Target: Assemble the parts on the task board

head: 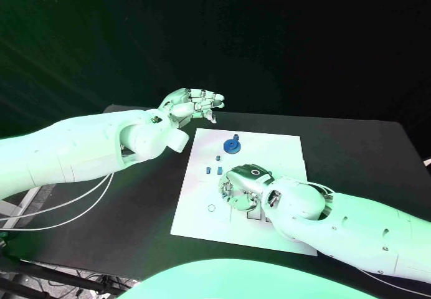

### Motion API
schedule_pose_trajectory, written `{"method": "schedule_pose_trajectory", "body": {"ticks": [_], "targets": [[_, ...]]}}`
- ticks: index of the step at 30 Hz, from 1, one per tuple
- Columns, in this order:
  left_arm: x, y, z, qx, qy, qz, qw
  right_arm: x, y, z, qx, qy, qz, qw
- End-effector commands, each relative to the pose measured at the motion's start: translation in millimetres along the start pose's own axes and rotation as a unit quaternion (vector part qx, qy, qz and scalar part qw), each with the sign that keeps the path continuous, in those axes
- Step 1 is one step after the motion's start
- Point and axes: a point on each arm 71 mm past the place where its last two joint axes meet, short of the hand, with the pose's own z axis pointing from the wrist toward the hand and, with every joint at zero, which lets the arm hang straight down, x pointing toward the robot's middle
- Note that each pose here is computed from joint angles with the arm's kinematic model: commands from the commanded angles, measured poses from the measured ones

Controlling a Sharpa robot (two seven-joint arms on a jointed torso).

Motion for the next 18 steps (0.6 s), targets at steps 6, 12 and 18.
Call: {"method": "schedule_pose_trajectory", "body": {"ticks": [6, 12, 18], "targets": [[0.9, -1.1, 0.2, 0.003, 0.006, -0.003, 1.000, 1.2, -3.6, -4.1, 0.004, -0.003, 0.005, 1.000], [-0.1, -1.4, 0.1, 0.005, 0.002, -0.002, 1.000, -4.6, -8.3, -14.2, 0.012, -0.018, 0.009, 1.000], [-1.9, -1.9, 0.2, 0.010, -0.003, 0.000, 1.000, -22.2, -18.6, -31.7, 0.031, -0.031, 0.014, 0.999]]}}
